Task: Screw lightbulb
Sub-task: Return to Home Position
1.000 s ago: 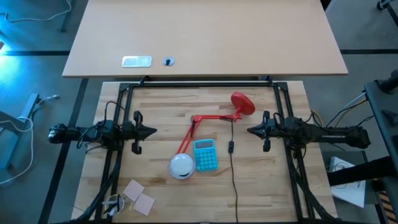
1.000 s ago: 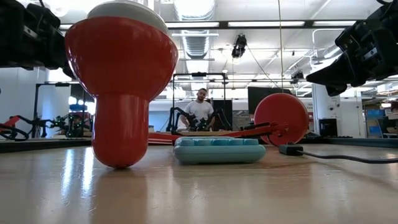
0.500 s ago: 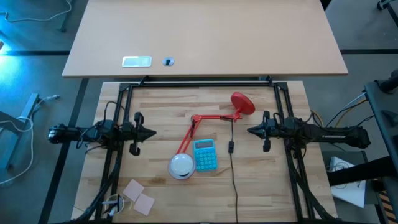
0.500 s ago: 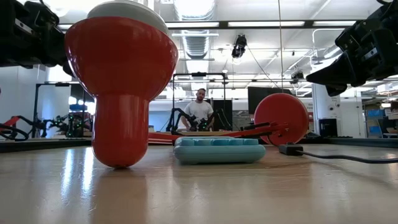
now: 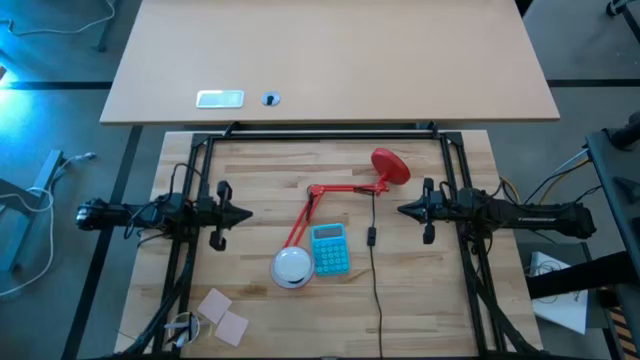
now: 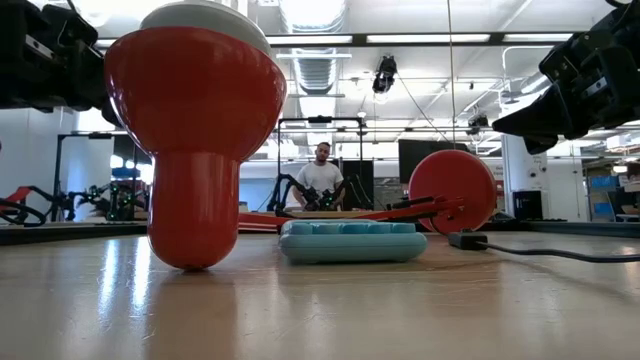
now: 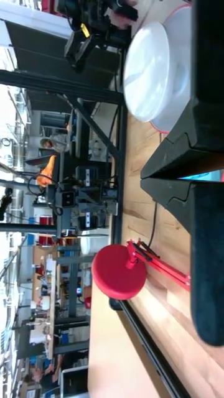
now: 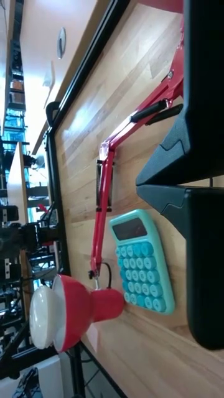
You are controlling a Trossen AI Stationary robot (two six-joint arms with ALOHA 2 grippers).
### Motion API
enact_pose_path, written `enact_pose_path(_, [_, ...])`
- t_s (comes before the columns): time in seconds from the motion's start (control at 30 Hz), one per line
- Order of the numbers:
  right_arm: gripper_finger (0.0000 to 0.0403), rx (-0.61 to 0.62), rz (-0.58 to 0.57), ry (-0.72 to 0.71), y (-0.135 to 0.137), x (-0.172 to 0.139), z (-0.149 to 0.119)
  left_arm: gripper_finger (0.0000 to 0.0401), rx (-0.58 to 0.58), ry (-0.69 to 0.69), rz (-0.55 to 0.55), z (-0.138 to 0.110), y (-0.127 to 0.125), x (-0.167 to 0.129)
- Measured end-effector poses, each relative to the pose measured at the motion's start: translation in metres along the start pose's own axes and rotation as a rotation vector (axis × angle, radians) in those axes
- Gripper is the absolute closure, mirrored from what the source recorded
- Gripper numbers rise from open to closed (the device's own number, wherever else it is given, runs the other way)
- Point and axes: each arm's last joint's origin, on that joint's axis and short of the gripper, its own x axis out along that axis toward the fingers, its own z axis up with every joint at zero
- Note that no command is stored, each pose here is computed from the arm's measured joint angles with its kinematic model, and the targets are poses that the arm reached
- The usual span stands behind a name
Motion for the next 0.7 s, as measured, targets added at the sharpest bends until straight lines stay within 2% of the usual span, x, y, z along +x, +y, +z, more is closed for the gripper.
enact_pose_path(0.1, [0.0401, -0.034, -0.005, -0.007, 0.000, 0.000, 0.001, 0.0401, -0.030, -0.003, -0.001, 0.000, 0.000, 0.001])
enact_pose_path(0.17, [0.0401, -0.037, -0.034, -0.080, -0.001, 0.000, 0.008, 0.0401, -0.049, -0.021, -0.008, 0.002, 0.000, 0.002])
enact_pose_path(0.3, [0.0401, 0.053, -0.021, -0.372, 0.001, -0.007, 0.035, 0.0401, -0.067, -0.071, -0.044, 0.008, -0.002, 0.006])
enact_pose_path(0.43, [0.0401, 0.177, 0.041, -0.646, 0.002, -0.019, 0.058, 0.0401, -0.063, 0.015, -0.102, 0.016, -0.007, 0.013])
enact_pose_path(0.5, [0.0401, 0.191, 0.040, -0.746, 0.002, -0.026, 0.066, 0.0401, -0.059, 0.061, -0.154, 0.026, -0.011, 0.017])
enact_pose_path(0.6, [0.0401, 0.236, 0.024, -0.744, 0.001, -0.024, 0.066, 0.0401, -0.053, 0.132, -0.247, 0.033, -0.018, 0.022])
enact_pose_path(0.7, [0.0401, 0.320, 0.086, -0.574, 0.006, -0.006, 0.055, 0.0401, -0.070, 0.162, -0.300, 0.033, -0.024, 0.025])
